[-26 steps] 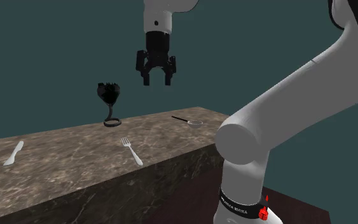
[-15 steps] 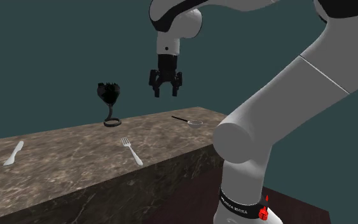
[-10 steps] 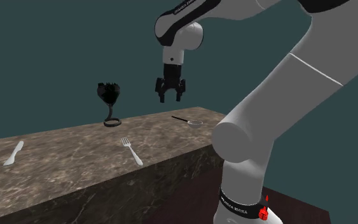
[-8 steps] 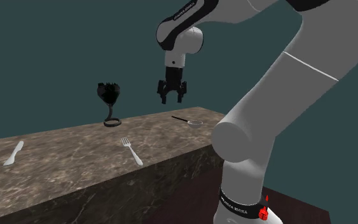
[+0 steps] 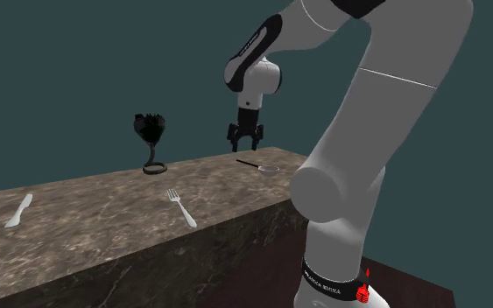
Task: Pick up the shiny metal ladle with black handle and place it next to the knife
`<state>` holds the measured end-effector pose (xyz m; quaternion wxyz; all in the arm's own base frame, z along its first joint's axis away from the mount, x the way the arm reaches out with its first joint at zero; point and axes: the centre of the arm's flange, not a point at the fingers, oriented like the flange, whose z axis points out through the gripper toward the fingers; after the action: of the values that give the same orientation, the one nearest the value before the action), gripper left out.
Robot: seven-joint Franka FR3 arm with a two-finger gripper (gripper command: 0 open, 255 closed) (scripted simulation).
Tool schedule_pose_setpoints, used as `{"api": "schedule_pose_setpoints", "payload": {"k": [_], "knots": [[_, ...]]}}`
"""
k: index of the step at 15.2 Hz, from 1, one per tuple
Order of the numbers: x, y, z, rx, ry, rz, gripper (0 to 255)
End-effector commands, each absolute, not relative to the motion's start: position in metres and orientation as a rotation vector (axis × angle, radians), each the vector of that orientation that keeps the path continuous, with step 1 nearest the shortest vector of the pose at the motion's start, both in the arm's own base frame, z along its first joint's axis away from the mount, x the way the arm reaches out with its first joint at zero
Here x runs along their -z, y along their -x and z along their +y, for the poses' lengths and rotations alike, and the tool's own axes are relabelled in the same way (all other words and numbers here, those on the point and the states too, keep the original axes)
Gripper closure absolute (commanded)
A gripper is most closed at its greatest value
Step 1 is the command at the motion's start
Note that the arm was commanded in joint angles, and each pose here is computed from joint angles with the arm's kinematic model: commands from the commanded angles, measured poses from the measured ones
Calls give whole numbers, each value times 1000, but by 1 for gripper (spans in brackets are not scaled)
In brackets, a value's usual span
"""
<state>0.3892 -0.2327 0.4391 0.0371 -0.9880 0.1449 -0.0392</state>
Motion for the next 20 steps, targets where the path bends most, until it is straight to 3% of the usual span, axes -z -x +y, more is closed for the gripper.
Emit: {"api": "schedule_pose_setpoints", "payload": {"k": [1,10,20], "knots": [[-429,-395,-254,135,3031,465,0],[-374,-420,-354,193,3010,566,0],[-333,-426,-354,194,3009,568,0]]}}
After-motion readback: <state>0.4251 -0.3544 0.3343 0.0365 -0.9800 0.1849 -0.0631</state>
